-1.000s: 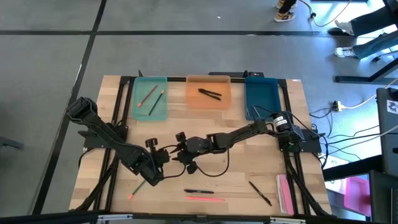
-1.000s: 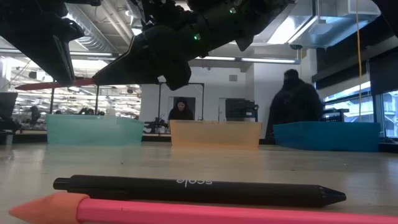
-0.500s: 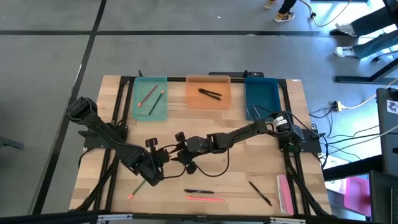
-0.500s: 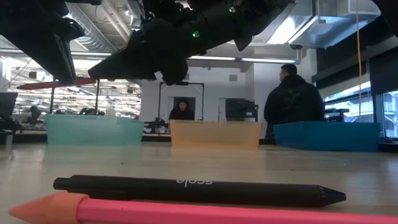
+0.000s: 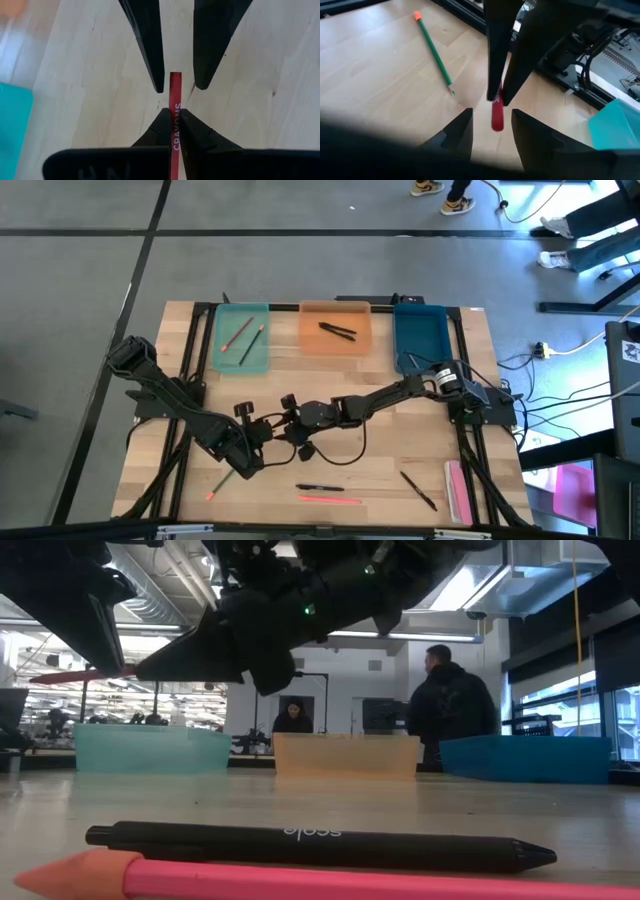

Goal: Sort crayons/erasers/pens/pencils in bins
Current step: Put the red crayon into the blue bin

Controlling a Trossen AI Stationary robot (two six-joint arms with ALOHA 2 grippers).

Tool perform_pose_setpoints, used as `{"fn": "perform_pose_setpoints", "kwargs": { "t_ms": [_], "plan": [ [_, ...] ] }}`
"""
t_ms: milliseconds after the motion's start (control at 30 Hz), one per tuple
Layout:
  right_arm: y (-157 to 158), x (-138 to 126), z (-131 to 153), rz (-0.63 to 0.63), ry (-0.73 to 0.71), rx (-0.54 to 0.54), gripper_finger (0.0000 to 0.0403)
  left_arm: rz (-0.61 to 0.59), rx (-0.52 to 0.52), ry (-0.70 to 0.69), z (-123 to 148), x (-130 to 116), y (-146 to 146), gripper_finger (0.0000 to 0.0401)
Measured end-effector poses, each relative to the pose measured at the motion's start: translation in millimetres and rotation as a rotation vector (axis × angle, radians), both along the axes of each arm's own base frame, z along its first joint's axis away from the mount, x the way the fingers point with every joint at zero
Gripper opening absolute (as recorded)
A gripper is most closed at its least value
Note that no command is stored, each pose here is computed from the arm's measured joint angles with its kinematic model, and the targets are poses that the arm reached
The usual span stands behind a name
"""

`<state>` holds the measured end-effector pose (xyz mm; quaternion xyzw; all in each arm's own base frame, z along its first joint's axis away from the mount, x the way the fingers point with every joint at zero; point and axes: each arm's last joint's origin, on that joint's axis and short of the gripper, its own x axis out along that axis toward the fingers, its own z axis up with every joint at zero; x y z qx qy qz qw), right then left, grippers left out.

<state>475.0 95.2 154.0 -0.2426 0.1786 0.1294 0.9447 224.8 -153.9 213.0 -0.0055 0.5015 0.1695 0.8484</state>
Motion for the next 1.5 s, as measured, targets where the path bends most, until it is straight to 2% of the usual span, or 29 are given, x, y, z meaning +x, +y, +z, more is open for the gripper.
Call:
{"fn": "perform_pose_setpoints", "kwargs": {
  "t_ms": [267, 500, 1267, 1500],
  "plan": [
    [-0.6, 0.2, 0.1, -0.003, -0.001, -0.001, 0.0123, 0.009, 0.0, 0.0, 0.0, 1.4, 2.0, 0.0007],
    [-2.6, 0.4, 0.0, -0.068, -0.005, -0.028, 0.0121, 0.015, 0.0, 0.0, 0.0, 2.5, 3.5, 0.0007],
    [-1.9, 0.0, -0.5, -0.042, 0.004, -0.018, 0.0049, 0.016, -0.003, 0.0, -0.2, 2.4, 3.4, 0.0007],
    [-1.9, 0.0, -0.5, -0.041, 0.004, -0.019, 0.0045, 0.034, -0.012, -0.005, -0.4, 2.3, 3.6, 0.0007]
  ]
}}
